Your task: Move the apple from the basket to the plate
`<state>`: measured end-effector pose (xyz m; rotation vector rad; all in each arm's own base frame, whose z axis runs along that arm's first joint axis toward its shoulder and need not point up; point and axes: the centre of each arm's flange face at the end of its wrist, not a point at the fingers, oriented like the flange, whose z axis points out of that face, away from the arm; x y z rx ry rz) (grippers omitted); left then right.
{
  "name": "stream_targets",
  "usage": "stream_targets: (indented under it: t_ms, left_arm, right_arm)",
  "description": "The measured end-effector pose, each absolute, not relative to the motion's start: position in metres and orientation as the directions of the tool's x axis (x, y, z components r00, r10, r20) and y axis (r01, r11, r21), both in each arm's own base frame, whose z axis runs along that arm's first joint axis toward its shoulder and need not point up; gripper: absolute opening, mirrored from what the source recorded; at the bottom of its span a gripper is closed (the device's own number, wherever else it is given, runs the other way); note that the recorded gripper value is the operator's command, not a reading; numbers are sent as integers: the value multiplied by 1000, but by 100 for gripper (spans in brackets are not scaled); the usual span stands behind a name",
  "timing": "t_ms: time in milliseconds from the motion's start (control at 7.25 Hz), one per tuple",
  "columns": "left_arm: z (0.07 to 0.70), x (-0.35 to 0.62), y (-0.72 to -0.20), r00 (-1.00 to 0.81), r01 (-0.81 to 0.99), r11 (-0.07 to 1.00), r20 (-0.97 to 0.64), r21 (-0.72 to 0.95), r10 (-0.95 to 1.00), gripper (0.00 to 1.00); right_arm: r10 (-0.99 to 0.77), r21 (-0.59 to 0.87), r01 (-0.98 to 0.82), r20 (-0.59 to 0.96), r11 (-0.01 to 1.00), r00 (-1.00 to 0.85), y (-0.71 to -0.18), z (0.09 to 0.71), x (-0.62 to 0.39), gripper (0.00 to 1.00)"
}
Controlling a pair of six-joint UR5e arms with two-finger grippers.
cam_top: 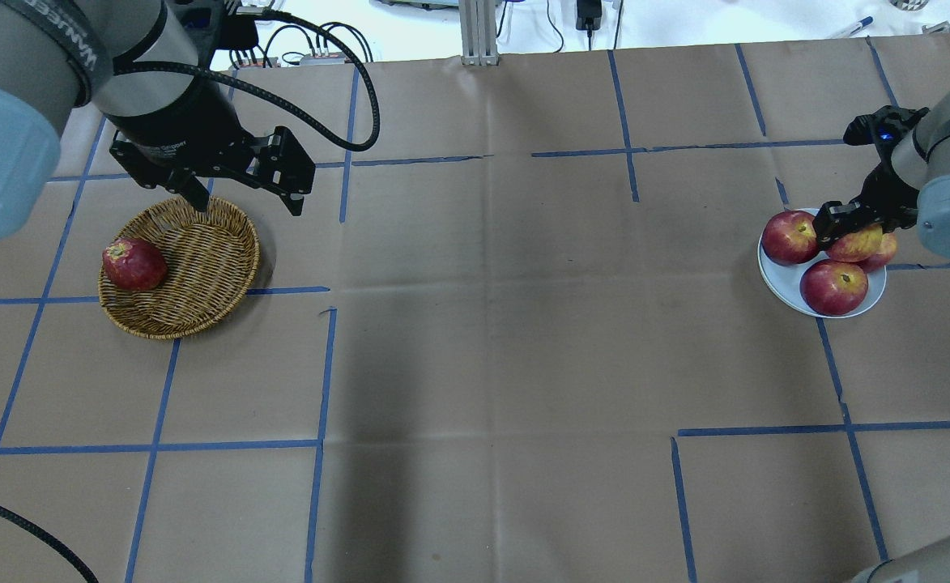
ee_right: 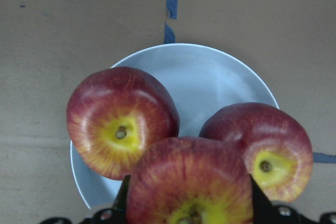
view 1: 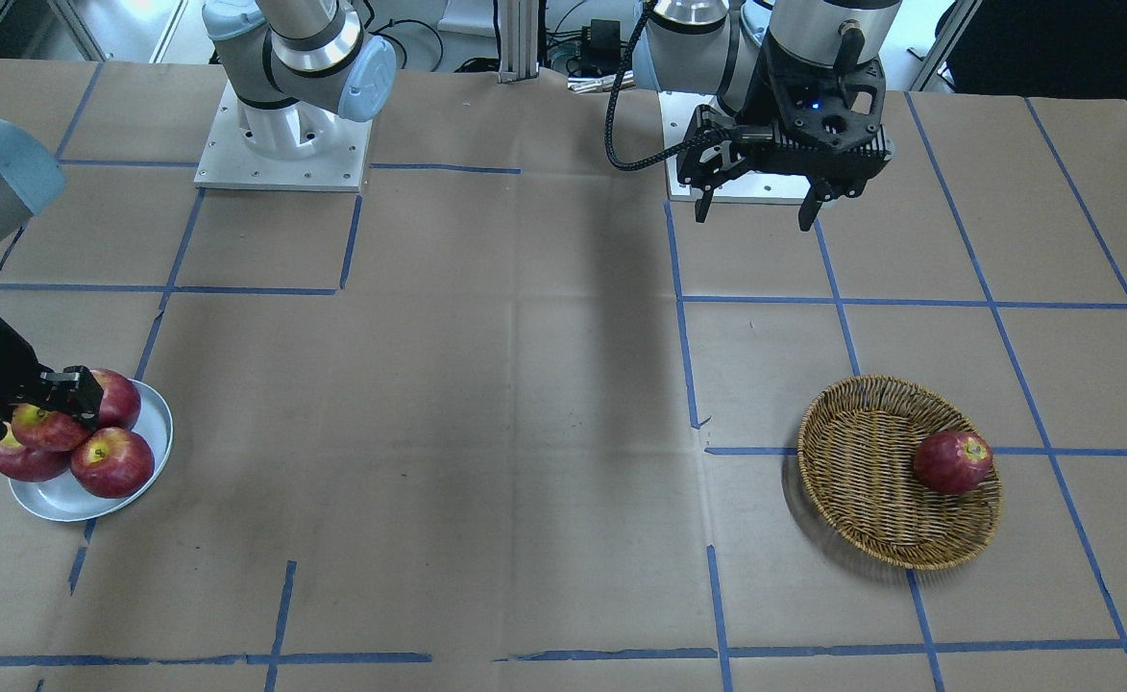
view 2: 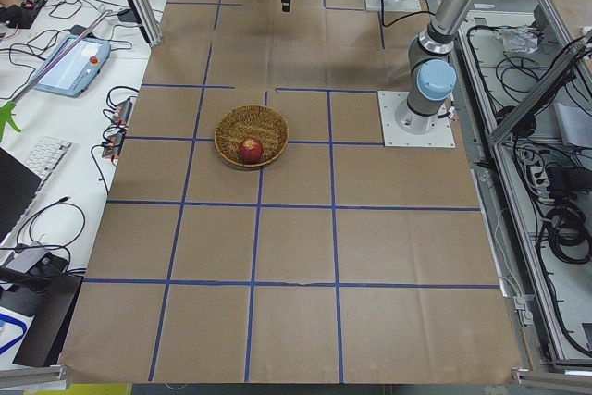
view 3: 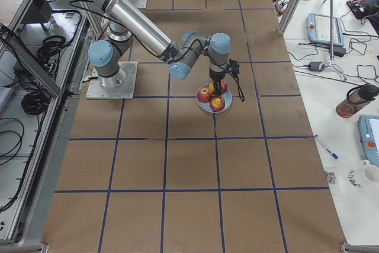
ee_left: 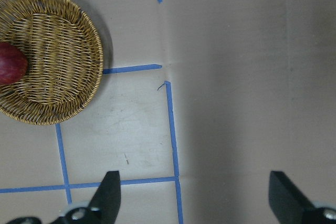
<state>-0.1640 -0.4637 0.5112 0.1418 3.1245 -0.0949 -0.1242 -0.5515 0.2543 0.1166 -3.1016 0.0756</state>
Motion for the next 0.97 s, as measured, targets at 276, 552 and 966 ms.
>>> stream_targets:
  t_ms: [276, 552, 966]
  left_arm:
    - [509, -164, -463, -996, 91, 994, -14, -56, 91, 99]
    - [510, -164, -464, -996, 93, 994, -14, -58, 92, 99]
    - [512, -164, -464, -996, 93, 994, -14, -62, 93, 99]
  right_arm:
    - [-65, -78, -69, 55, 995, -996, -548, 283, -121, 100]
    - [-71, -105, -77, 61, 991, -996, -529, 352, -93, 100]
    - [-36, -79, -38, 24, 996, -999, -487, 424, 2, 100]
